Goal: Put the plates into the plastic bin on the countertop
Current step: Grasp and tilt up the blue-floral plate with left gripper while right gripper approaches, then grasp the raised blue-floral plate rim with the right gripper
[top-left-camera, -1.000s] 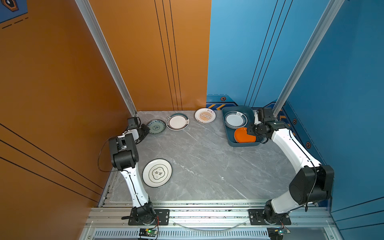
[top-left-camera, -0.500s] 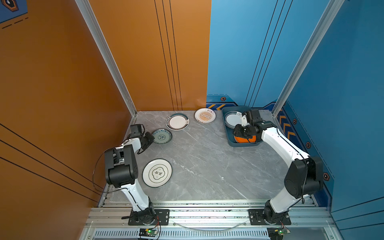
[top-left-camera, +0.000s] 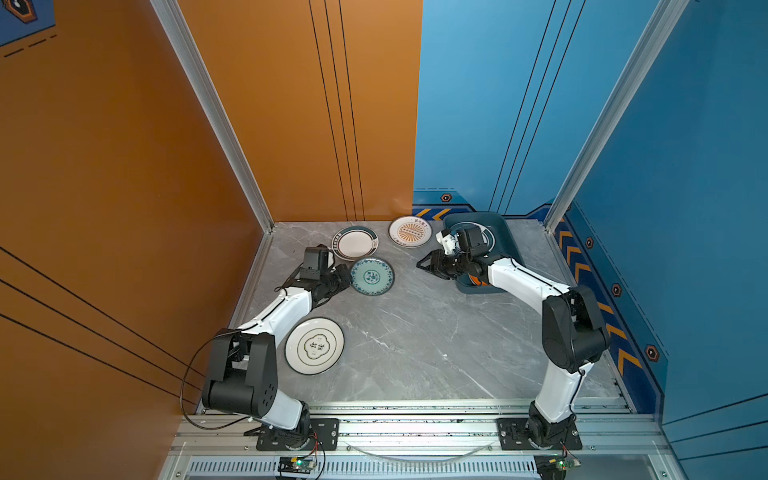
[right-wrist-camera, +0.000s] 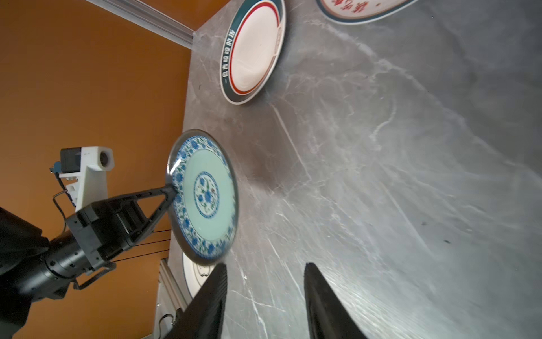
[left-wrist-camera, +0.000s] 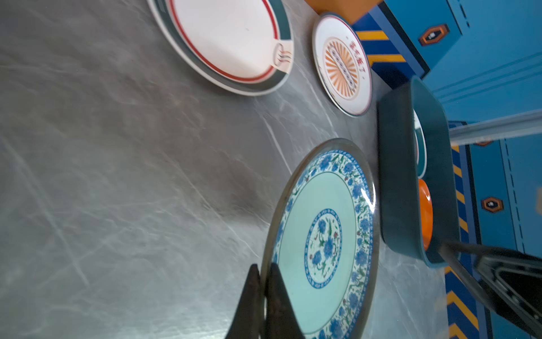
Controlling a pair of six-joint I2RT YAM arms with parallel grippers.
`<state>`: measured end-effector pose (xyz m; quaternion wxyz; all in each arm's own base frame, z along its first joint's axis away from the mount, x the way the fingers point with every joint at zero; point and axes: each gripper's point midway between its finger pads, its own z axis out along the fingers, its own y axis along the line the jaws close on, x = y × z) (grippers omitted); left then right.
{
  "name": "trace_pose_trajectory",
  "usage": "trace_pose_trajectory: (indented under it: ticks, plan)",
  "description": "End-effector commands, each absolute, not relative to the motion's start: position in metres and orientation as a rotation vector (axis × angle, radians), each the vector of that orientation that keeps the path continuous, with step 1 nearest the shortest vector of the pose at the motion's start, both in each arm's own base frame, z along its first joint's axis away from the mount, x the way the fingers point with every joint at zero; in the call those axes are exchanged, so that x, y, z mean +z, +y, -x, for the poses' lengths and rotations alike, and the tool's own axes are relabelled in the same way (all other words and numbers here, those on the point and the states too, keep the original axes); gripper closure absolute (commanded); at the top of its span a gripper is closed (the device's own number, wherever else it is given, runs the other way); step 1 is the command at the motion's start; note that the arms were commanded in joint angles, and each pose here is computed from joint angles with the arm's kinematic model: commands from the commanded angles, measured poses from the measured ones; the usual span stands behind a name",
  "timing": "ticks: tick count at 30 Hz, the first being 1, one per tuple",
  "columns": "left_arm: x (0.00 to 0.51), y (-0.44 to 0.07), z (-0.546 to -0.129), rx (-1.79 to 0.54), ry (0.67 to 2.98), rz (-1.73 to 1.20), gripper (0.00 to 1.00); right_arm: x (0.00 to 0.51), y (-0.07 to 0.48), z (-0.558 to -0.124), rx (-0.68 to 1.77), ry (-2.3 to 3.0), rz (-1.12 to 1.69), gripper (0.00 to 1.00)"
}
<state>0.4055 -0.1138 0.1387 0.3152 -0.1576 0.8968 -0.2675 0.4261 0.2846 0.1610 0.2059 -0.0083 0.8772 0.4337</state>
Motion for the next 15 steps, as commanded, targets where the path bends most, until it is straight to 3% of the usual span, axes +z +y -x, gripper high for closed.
trace_pose_trajectory:
  ticks: [1, 15]
  plan:
    - [0.158, -0.135, -0.406, -0.737, 2.344, 0.372, 1.00, 0.169, 0.305, -0.425, 1.324, 2.387, 0.039, 0.54]
    - [0.189, -0.180, -0.410, -0.825, 2.306, 0.263, 1.00, 0.158, 0.308, -0.418, 1.295, 2.421, 0.060, 0.53]
